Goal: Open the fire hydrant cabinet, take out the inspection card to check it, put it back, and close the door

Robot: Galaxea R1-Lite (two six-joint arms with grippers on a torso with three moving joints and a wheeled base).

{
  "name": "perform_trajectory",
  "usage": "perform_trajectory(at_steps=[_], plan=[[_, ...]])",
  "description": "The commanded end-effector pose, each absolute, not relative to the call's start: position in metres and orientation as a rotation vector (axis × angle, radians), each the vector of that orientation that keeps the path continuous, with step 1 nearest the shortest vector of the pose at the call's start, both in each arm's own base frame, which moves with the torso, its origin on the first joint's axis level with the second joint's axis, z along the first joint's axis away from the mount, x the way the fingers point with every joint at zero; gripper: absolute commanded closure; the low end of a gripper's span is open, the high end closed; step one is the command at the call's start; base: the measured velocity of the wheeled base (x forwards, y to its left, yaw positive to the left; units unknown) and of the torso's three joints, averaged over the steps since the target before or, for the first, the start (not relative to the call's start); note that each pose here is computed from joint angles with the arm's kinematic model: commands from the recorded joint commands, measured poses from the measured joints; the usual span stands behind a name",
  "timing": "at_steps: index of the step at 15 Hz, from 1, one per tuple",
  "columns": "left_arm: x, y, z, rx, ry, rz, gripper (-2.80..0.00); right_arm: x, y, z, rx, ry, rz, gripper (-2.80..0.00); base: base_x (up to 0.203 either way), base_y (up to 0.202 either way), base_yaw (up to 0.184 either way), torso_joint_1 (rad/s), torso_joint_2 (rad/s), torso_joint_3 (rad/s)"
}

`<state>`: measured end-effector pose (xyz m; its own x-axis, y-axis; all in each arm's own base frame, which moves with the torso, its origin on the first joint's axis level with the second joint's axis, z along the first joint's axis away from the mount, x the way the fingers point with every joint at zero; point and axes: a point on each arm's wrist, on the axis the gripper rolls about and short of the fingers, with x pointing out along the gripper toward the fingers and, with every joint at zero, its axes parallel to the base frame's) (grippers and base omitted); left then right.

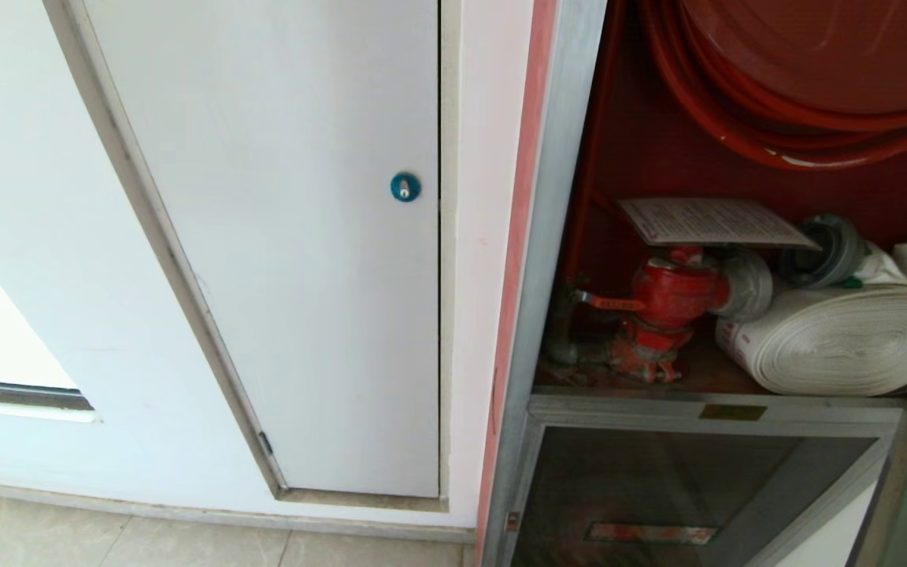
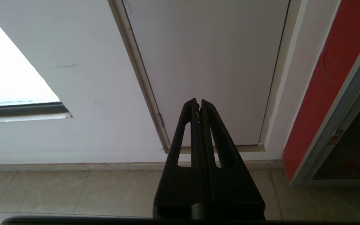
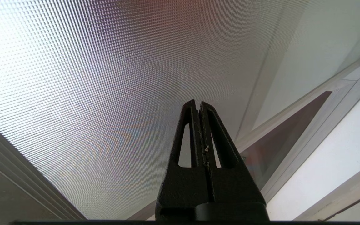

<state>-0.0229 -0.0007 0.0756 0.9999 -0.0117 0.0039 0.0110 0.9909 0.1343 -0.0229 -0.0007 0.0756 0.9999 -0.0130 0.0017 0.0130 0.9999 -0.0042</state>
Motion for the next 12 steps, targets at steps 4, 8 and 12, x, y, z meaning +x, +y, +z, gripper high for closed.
perform_trajectory(at_steps=[4,8,12], plan=[[-0.0227,-0.0007,0.0749,0.088,0.002,-0.015,0.0,-0.023,-0.0008,0.0754,-0.005,-0.003,-0.012,0.0,0.0,0.0,0.0,0.0,0.0,0.0],[-0.0227,-0.0007,0.0751,0.071,0.001,-0.016,0.0,-0.023,-0.0008,0.0754,-0.005,-0.003,-0.013,0.0,0.0,0.0,0.0,0.0,0.0,0.0],[-0.0227,-0.0007,0.0751,0.072,0.001,-0.016,0.0,-0.023,-0.0007,0.0754,-0.005,-0.003,-0.013,0.0,0.0,0.0,0.0,0.0,0.0,0.0]])
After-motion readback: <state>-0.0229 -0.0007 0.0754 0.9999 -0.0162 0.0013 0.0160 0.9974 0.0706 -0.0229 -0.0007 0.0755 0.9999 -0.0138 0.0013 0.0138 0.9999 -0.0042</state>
